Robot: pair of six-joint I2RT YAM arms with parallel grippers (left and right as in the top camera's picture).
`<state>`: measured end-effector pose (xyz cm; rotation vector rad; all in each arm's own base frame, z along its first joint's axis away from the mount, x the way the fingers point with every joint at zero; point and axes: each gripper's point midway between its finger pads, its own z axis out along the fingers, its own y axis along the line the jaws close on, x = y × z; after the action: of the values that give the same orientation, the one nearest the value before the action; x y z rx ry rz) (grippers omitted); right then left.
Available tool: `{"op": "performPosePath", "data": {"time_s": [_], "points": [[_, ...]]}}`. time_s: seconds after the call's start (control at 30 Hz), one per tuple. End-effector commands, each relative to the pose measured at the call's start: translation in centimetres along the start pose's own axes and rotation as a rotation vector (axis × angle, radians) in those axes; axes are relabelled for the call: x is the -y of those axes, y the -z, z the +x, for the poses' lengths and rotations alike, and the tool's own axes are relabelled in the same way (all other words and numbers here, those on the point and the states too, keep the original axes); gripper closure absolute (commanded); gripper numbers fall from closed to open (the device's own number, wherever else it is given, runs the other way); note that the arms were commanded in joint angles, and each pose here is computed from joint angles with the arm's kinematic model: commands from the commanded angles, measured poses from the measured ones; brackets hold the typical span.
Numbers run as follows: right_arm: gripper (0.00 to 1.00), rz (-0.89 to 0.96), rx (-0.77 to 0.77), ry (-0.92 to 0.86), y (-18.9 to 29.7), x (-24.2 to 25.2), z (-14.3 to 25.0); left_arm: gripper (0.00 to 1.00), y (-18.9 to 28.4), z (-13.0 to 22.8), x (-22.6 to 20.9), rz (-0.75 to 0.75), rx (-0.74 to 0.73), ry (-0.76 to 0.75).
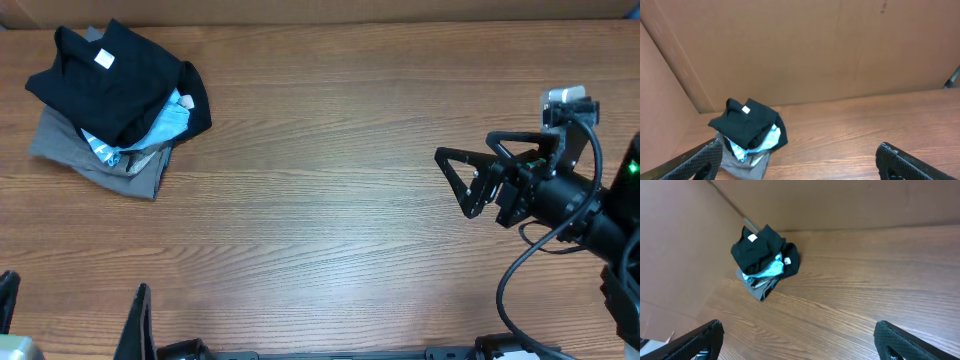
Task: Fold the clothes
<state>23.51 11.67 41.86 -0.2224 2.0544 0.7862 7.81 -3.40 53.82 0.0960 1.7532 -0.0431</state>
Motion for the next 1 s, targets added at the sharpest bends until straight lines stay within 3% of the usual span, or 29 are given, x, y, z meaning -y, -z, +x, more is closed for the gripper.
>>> {"op": "performPosePath", "data": {"time_s": [0.0, 0.43, 0.77, 0.97], "points": [[0.00, -0.012, 0.022, 0.021, 0.6, -0.6, -0.6, 0.00, -0.2, 0.1, -0.2, -0.006, -0.007, -0.007], [0.00, 0.080, -0.037, -0.014, 0.5, 1.2, 1.0, 0.00, -0.2, 0.1, -0.2, -0.006, -0.008, -0.007], [0.00, 0.205, 0.101, 0.589, 0.1, 3.6, -0.5, 0.00, -0.2, 0.1, -0.2, -0.006, -0.008, -0.007], [0.00, 0.251, 0.242, 0.663, 0.1, 5.6, 3.0, 0.00, -0.2, 0.1, -0.2, -0.006, -0.008, -0.007]]}}
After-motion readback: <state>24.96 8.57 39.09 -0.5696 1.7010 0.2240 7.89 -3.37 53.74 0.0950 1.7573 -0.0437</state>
